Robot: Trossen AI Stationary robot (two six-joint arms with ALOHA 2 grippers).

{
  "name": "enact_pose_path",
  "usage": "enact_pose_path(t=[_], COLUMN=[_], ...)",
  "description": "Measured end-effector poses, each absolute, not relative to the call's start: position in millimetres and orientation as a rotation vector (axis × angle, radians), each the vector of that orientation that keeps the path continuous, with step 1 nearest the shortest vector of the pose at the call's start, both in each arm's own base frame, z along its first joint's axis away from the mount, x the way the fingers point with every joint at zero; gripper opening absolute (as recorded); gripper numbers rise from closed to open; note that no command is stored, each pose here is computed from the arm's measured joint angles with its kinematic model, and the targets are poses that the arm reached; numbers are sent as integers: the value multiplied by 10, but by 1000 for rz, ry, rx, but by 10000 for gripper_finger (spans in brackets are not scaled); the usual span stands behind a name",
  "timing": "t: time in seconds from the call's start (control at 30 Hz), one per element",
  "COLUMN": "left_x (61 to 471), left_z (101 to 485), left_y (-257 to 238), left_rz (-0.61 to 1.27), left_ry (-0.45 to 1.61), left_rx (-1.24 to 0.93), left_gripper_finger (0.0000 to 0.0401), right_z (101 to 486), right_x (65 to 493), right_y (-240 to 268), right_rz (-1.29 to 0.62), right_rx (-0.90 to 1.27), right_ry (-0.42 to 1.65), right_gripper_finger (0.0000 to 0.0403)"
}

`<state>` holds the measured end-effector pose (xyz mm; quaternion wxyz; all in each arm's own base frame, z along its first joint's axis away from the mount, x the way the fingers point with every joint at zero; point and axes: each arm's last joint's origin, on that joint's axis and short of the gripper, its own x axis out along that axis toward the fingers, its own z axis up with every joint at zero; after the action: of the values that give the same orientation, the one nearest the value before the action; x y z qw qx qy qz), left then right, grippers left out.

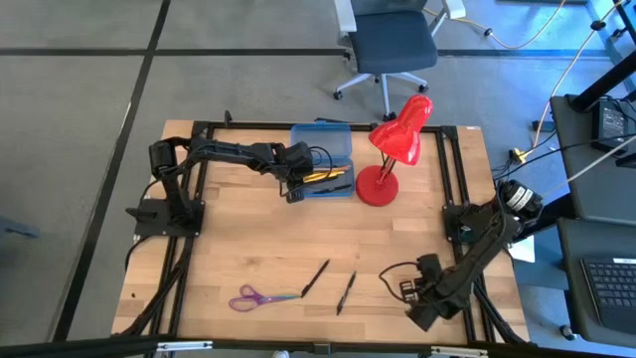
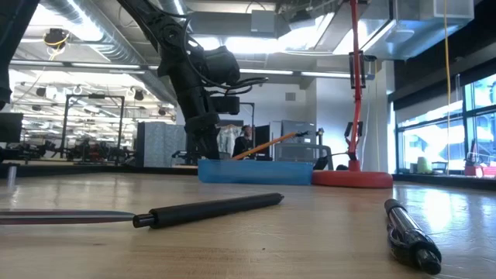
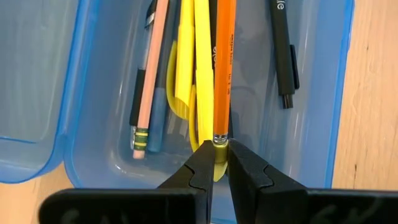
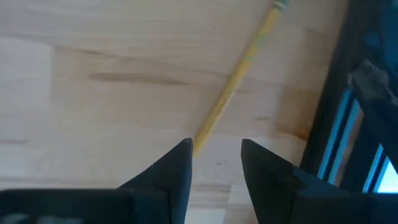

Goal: Pick & place school supplies into a supply box
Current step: Put the orange pencil into the blue supply box

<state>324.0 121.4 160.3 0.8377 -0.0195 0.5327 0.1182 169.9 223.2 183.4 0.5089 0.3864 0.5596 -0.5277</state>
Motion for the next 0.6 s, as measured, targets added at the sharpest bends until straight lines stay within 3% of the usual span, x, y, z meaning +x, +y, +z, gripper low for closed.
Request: enact_pose_path(t=[0.6], left_x=[3220], left_z=[1593], left_y=[1204], left_rz=[257], left_ry=[1149], left_rx=[-63], left_gripper_finger=[24], right_z=[1286], right_x=[1401], right_y=[2093], right_rz=[-1248], right_rx=[921], right_ry=[1285], right_gripper_finger=[142])
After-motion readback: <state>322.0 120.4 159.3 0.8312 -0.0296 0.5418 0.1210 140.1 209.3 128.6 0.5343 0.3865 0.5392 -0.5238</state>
